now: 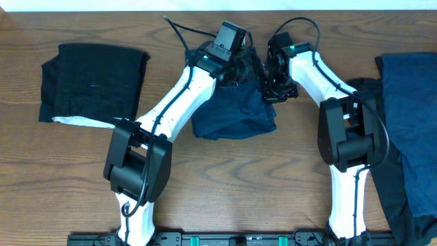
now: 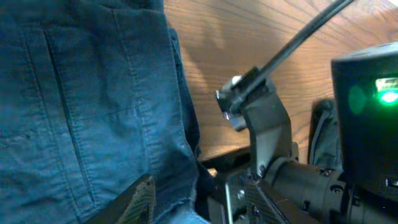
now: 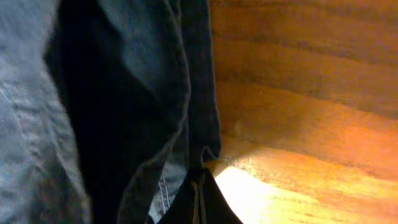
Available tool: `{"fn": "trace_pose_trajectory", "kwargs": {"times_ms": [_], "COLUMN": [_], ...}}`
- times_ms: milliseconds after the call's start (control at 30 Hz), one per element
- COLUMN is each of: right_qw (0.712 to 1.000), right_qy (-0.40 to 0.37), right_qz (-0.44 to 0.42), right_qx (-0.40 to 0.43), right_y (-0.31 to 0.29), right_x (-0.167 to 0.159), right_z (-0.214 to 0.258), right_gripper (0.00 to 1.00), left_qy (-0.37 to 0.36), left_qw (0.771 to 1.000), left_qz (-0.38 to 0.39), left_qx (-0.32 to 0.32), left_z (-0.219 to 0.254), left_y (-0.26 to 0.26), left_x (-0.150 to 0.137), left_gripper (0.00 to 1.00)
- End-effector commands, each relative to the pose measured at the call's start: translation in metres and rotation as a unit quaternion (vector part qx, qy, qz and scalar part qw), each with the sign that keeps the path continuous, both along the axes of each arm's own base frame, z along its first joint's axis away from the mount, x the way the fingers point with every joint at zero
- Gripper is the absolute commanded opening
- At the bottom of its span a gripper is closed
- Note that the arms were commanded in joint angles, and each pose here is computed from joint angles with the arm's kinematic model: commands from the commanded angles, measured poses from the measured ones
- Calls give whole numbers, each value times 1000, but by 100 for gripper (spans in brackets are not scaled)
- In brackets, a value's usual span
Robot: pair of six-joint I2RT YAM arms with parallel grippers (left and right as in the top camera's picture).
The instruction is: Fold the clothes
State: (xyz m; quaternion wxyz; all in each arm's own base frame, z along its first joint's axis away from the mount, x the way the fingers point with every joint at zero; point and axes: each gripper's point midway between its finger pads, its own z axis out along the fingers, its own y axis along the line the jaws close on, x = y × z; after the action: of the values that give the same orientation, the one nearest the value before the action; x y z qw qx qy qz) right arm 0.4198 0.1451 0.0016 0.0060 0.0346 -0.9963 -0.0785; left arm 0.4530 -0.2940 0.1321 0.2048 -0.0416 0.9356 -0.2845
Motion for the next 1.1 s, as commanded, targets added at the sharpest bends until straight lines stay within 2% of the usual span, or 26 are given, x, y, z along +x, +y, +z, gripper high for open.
{"fn": "trace_pose_trajectory", "kwargs": {"times_ms": [0,67,133,267,333,367,467,733,800,1067], "right_qw": [1000,999,998,996,995,994,985,977,972,972], "right_qy": [-19,-29,-42,-69,-76,-76,-70,-51,-34,24], "right_qz": [-3,-1,3,3,7,12,57,78,92,85], "right_qx": [11,25,37,48,68,81,150,192,215,216], "right_y": [-10,-14,-15,-16,-8,-3,22,39,45,41], "right_x": [15,21,24,25,24,23,17,13,4,-30], "right_z": [27,53,78,119,128,130,135,107,99,40], "right_gripper": [1,1,1,1,1,1,1,1,1,1], "left_qy": [-52,-57,-51,-20,-12,-9,-2,9,10,12], "left_qw": [999,998,998,994,991,990,988,986,985,985], "left_qz": [-14,-23,-30,10,21,22,6,-7,-8,-8], "left_qx": [-9,4,25,107,132,140,154,169,170,170], "left_z": [41,40,33,5,-6,-12,-26,-52,-58,-74], "left_y": [15,23,32,66,76,78,79,79,78,76], "left_x": [12,12,10,7,5,5,4,8,9,15], "left_gripper": [48,47,38,18,19,15,15,15,15,15]}}
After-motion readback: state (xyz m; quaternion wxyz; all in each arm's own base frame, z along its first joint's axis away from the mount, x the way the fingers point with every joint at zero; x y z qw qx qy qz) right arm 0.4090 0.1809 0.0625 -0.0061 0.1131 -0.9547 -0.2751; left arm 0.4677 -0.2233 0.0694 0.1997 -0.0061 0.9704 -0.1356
